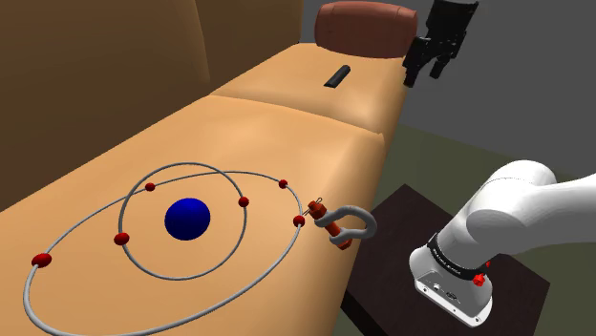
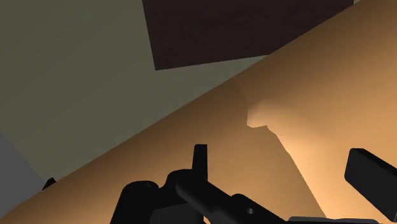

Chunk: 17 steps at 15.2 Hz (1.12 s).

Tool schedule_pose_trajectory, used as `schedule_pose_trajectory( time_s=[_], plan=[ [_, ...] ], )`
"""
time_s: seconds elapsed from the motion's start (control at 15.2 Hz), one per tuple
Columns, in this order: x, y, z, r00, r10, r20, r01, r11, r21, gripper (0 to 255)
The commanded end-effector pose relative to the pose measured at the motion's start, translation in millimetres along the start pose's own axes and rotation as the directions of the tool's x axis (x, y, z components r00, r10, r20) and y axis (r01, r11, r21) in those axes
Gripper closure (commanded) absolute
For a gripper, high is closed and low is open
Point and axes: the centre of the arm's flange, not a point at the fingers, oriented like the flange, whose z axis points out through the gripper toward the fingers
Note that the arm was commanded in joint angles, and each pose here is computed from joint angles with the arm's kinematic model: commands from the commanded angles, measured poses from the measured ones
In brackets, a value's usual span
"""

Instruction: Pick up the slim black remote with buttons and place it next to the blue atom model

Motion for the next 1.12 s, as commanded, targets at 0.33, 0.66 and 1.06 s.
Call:
schedule_pose_trajectory(
  time_s=[0.33,0.66,1.06],
  plan=[
    [57,-26,19,0.983,0.182,-0.023,-0.182,0.983,-0.03,0],
    [118,-40,38,0.933,0.357,-0.051,-0.359,0.932,-0.055,0],
    [193,-42,60,0.831,0.549,-0.089,-0.555,0.828,-0.078,0]
  ],
)
